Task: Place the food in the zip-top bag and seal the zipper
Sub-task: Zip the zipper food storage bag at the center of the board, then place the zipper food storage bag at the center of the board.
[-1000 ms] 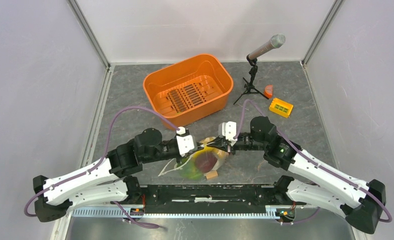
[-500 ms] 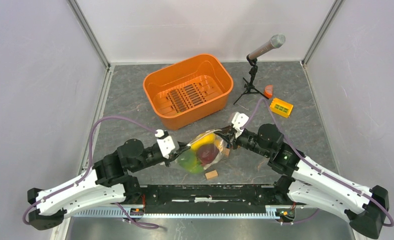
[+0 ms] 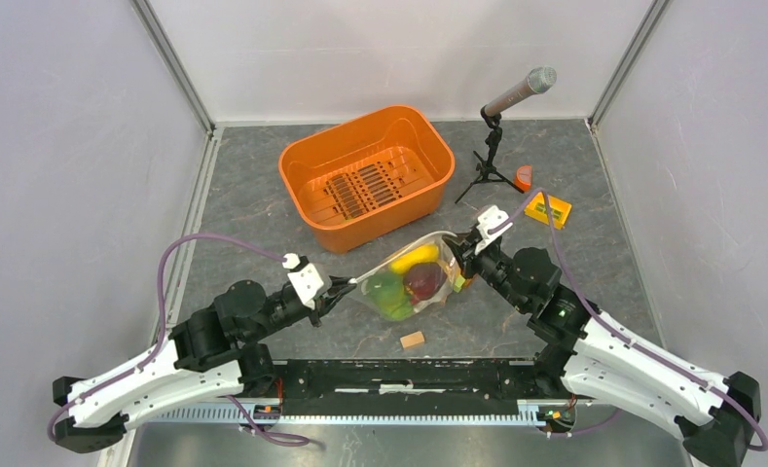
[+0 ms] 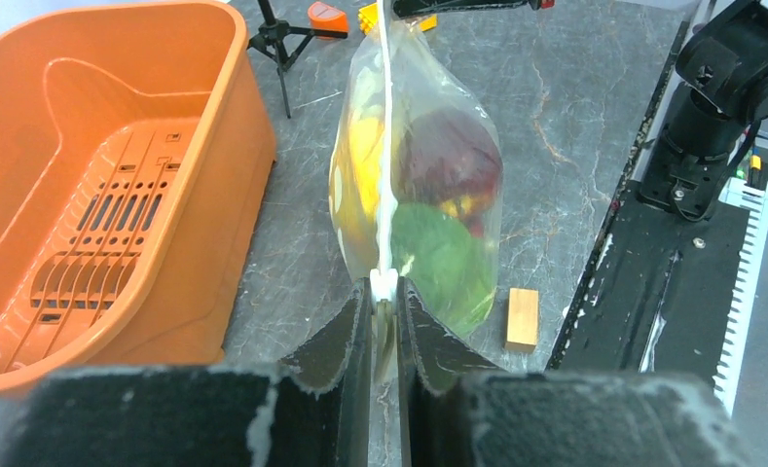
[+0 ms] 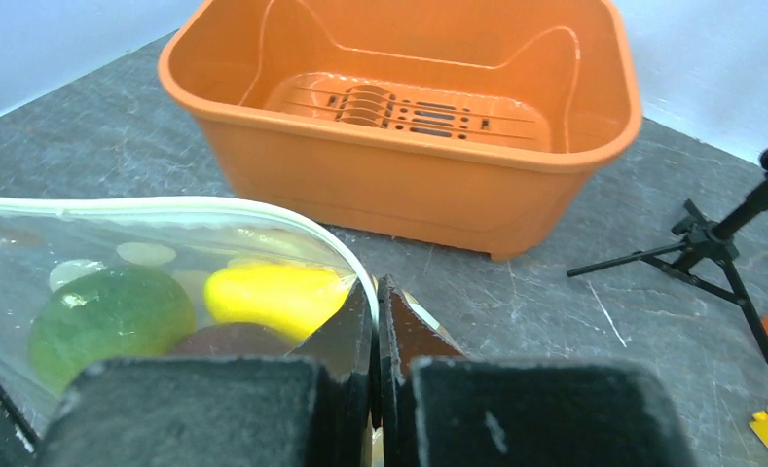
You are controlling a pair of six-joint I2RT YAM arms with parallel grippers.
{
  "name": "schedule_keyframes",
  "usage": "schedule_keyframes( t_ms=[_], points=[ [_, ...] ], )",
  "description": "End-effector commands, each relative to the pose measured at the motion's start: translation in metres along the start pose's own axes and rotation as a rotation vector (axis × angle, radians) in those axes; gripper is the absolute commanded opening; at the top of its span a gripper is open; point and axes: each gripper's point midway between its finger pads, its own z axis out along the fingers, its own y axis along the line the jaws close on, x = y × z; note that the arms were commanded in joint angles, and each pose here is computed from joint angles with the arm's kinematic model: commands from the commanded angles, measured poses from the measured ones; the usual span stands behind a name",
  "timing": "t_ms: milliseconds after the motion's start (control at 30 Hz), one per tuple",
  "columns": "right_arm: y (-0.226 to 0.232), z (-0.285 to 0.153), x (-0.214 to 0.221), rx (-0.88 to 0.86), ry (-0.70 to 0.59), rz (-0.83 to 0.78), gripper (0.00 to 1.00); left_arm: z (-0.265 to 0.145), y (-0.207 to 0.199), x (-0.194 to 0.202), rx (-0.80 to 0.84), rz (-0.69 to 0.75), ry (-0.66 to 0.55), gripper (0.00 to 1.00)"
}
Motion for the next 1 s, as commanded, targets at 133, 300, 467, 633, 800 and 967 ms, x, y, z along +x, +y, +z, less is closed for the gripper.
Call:
schedule_keyframes(
  t_ms=[133,300,467,633,800,967],
  points=[
    [-0.045,-0.008,-0.018,0.231,-0.090,0.071,0.00,-0.007,0.009,0.000,-0.057,-0.046,0.002,0.06],
    [-0.053,-0.015,-0.019,0.269,-0.123,0.100,0.00,-0.008,0.014,0.000,-0.088,-0.054,-0.005,0.09],
    [-0.054,-0.017,-0.022,0.265,-0.142,0.106,0.00,-0.009,0.021,0.002,-0.135,-0.081,-0.018,0.54],
    [-0.021,-0.005,-0.034,0.068,-0.126,0.062,0.00,-0.013,0.030,-0.004,-0.192,-0.140,-0.048,0.94],
    [-0.037,-0.006,-0.049,0.151,-0.140,0.033,0.00,-0.022,0.039,-0.010,-0.248,-0.186,-0.088,1.00],
    [-0.068,-0.006,-0.073,0.302,-0.113,-0.091,0.00,-0.033,0.048,-0.010,-0.300,-0.230,-0.106,1.00]
  ],
)
